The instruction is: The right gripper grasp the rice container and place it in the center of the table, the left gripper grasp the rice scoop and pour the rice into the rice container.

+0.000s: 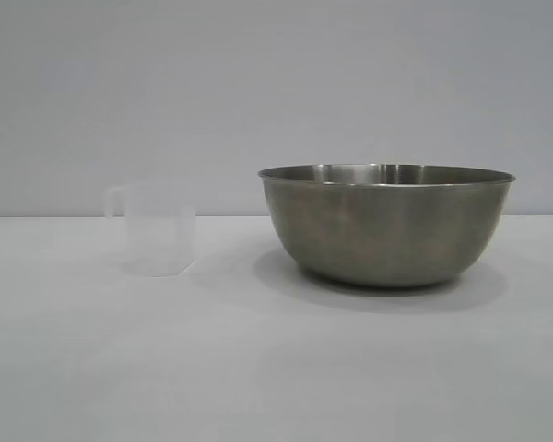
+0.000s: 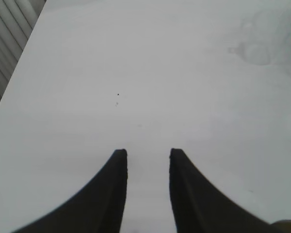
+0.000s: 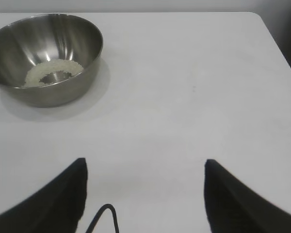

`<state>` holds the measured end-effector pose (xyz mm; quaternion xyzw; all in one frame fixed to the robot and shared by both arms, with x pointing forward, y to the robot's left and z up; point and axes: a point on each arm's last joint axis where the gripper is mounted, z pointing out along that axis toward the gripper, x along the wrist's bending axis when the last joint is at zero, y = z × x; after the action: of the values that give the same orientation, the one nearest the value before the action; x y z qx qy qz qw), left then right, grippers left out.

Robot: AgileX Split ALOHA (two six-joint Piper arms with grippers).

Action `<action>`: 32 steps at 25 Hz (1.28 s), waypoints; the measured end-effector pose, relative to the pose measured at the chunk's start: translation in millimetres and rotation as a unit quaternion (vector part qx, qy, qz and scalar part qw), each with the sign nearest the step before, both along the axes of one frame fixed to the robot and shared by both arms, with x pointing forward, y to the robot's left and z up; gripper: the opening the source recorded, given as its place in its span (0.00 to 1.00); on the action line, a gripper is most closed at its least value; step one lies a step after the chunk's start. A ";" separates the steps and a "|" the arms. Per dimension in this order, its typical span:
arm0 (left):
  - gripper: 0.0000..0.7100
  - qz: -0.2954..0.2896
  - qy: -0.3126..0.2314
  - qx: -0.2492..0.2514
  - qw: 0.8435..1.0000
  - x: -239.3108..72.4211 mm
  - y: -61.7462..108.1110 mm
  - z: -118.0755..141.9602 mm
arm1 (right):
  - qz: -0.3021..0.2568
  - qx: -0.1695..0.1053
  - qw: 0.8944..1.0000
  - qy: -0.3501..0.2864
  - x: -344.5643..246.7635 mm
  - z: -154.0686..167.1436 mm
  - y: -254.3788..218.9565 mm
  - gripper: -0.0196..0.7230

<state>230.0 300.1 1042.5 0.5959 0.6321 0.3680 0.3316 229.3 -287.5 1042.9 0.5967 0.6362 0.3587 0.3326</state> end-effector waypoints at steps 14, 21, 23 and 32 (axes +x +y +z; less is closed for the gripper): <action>0.24 0.000 0.000 0.000 1.000 0.0 0.0 0.0 | -0.044 0.001 0.999 0.000 1.2 0.0 0.9 0.65; 0.24 0.000 0.000 0.000 1.000 0.0 0.0 0.0 | -0.031 0.001 1.000 0.000 0.8 0.0 0.7 0.65; 0.24 0.000 0.000 0.000 1.000 0.0 0.0 0.0 | -0.011 0.001 1.000 0.000 0.3 0.0 0.4 0.65; 0.24 0.000 0.000 0.000 1.000 0.0 0.0 0.0 | 0.021 0.001 1.000 0.000 -0.5 0.0 -0.3 0.65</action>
<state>230.0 300.1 1042.5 0.5959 0.6321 0.3680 0.3316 228.8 -287.7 1042.9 0.5833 0.6484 0.3661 0.3245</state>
